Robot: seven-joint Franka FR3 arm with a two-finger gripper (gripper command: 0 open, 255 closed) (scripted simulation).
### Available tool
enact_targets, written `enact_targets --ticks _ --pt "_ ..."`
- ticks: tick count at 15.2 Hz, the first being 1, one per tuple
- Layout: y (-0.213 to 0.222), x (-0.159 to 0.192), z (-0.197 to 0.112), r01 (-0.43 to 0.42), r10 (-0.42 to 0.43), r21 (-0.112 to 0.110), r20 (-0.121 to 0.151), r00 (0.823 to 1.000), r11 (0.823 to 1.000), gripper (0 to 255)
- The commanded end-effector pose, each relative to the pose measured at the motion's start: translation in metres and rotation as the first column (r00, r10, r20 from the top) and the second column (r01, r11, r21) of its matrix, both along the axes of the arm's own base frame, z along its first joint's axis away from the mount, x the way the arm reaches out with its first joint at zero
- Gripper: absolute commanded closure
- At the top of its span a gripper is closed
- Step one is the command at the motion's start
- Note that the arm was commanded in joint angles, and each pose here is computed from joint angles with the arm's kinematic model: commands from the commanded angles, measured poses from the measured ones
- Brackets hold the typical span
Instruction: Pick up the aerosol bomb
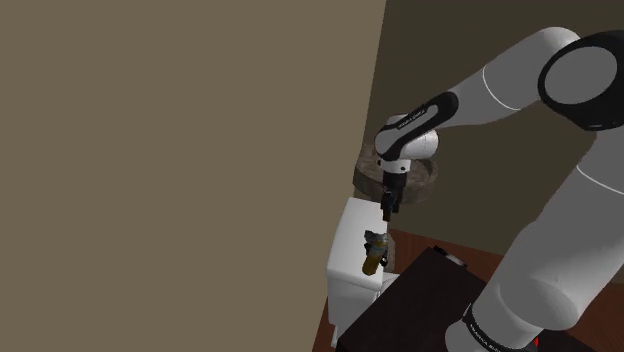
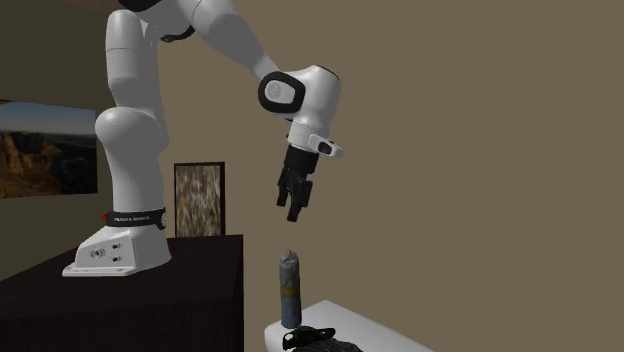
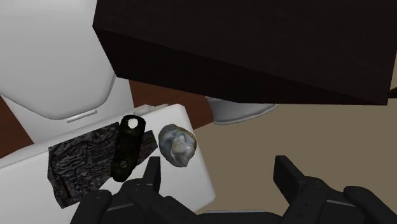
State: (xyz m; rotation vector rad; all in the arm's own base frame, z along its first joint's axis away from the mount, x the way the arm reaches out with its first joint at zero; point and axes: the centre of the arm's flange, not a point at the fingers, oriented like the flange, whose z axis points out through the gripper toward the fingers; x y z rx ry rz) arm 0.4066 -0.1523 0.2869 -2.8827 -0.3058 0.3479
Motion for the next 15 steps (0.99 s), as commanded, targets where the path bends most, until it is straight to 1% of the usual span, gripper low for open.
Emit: enact_targets --ticks 1,4,5,12,14,15 --pt "-0.006 0.005 -0.028 -0.007 0.008 0.018 -0.024 1.0 1.0 0" --pt "-0.014 0.01 -0.07 -0.017 0.019 0.046 -0.059 0.998 0.999 0" --pt "-0.015 0.011 -0.077 -0.018 0.021 0.05 -0.066 0.998 0.999 0" --pt "-0.015 0.011 -0.114 -0.018 0.021 0.05 -0.066 0.998 0.999 0" --pt "-0.015 0.011 -0.117 -0.018 0.021 0.05 -0.066 0.998 0.999 0" --pt "-0.016 0.011 -0.118 -0.018 0.021 0.05 -0.066 0.998 0.999 255"
